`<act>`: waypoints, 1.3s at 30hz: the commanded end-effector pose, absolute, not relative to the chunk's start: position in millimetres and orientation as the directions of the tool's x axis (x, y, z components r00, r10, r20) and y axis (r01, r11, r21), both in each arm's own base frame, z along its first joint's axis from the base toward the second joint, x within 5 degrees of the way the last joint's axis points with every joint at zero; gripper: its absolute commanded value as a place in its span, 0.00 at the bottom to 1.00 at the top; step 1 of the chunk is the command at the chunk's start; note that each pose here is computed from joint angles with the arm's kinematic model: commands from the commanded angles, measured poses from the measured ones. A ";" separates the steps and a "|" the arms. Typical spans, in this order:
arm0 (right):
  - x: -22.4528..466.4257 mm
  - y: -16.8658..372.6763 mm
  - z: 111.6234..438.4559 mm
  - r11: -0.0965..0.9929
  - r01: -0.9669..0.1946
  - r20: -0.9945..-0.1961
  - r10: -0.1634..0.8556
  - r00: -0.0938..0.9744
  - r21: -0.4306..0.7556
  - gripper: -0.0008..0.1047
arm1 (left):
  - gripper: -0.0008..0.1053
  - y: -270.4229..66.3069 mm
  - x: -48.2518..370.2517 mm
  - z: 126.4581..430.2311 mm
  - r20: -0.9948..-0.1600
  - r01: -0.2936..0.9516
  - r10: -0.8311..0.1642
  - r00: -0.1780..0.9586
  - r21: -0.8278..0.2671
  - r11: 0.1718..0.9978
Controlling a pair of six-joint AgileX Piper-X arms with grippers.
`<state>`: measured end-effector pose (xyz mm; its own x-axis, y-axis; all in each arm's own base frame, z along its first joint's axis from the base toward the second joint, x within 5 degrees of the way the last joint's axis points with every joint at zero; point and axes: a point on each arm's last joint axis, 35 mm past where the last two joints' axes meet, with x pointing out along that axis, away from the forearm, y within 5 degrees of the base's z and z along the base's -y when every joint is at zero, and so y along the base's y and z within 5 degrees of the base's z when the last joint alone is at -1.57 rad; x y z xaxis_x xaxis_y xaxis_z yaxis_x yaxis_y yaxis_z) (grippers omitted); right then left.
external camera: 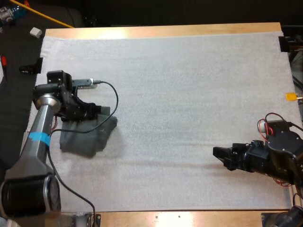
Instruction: Pick towel from pile, fold and stack
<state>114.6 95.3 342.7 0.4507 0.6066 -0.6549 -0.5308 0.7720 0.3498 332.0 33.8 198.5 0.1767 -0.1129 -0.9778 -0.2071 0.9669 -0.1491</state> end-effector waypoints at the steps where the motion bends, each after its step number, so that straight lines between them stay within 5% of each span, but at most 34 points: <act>1: 114.1 95.3 344.8 0.765 -0.537 -0.644 0.617 0.452 0.356 0.63 | 0.59 33.1 328.7 232.5 -0.958 -0.202 -0.103 0.268 -0.160 0.966; 18: 117.8 93.7 346.2 0.811 -0.524 -0.644 0.550 0.532 0.260 0.63 | 0.59 24.3 257.2 337.8 -0.857 -0.160 -0.086 0.509 -0.192 0.968; 28: 134.1 93.5 340.6 0.860 -0.499 -0.666 0.436 0.605 0.110 0.63 | 0.59 2.8 243.6 349.8 -0.845 -0.071 -0.132 0.518 -0.197 0.978; 39: 169.1 43.3 331.4 0.955 -0.290 -0.704 0.248 0.665 0.062 0.63 | 0.59 1.1 223.2 362.8 -0.840 -0.048 -0.125 0.529 -0.177 0.983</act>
<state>164.8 59.6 330.4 0.6516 0.2898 -0.7011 -0.3293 0.9406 0.0827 230.5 0.2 355.0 0.5099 -0.1353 -0.8496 -0.0516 0.9810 -0.1872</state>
